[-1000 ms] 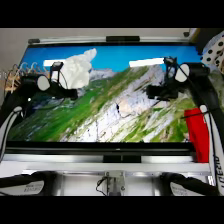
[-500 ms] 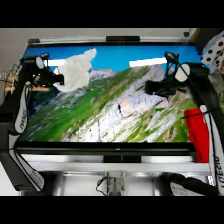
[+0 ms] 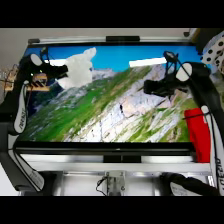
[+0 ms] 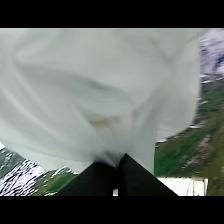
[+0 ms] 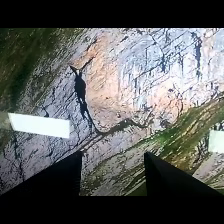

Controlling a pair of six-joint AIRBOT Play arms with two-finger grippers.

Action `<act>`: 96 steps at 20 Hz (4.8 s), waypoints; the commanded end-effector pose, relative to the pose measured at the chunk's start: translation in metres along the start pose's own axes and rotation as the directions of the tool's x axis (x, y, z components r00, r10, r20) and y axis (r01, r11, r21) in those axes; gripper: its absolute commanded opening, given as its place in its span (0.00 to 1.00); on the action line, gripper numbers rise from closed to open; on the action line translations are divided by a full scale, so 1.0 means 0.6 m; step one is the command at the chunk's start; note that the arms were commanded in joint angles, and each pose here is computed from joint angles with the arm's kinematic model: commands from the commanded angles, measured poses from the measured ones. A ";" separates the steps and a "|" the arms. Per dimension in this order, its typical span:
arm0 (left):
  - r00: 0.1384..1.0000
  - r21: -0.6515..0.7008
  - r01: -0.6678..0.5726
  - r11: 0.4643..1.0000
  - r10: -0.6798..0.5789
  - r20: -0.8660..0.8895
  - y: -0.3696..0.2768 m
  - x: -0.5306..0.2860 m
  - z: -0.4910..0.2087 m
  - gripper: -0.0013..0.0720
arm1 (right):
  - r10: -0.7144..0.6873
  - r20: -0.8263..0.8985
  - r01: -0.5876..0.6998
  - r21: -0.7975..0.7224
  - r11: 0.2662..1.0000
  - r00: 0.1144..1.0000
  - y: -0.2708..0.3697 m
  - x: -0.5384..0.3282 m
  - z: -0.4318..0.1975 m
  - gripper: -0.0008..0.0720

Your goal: Fold the shirts.

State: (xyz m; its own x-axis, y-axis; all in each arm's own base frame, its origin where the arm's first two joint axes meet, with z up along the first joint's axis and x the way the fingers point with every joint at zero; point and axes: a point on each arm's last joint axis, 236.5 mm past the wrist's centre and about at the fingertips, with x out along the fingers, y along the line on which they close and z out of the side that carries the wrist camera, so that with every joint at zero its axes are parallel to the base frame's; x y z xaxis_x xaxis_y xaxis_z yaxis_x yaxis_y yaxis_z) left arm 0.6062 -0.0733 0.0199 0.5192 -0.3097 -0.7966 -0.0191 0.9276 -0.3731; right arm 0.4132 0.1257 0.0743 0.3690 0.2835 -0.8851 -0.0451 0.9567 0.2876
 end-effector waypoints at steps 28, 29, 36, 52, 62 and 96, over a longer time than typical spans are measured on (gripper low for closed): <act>0.892 0.513 -0.033 0.858 0.257 -0.372 -0.158 -0.223 -0.352 1.00 | -0.139 -0.044 0.141 0.031 0.990 0.989 -0.077 -0.111 -0.209 0.93; 0.880 0.436 -0.057 0.898 0.251 -0.404 -0.115 -0.250 -0.345 1.00 | -0.118 -0.073 0.120 0.025 0.992 0.990 -0.071 -0.081 -0.202 0.93; 0.810 0.027 -0.005 1.000 0.019 -0.587 -0.017 -0.227 -0.564 1.00 | 0.077 -0.355 -0.065 0.044 0.997 0.932 -0.023 0.101 -0.241 0.93; 0.828 -0.022 0.086 0.996 -0.084 -0.555 -0.085 -0.116 -0.698 0.06 | 0.098 -0.353 -0.085 0.053 0.995 0.930 0.009 0.184 -0.244 0.93; 0.896 0.128 0.105 0.986 -0.038 -0.443 -0.102 -0.130 -0.595 0.06 | 0.090 -0.345 -0.098 -0.006 0.995 0.934 0.030 0.224 -0.242 0.10; 0.981 0.465 -0.155 0.871 0.192 -0.032 -0.105 -0.249 -0.303 0.06 | -0.107 -0.024 0.099 -0.222 0.970 0.994 -0.005 0.022 -0.105 0.10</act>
State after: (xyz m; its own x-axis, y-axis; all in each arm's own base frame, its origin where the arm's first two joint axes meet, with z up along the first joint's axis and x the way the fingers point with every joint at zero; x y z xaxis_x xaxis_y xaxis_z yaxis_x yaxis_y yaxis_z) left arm 0.3377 -0.1197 0.1244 0.4960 -0.1516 -0.8550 0.3365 0.9413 0.0283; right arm 0.2921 0.1180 0.0879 0.2516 0.1873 -0.9495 -0.2379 0.9630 0.1269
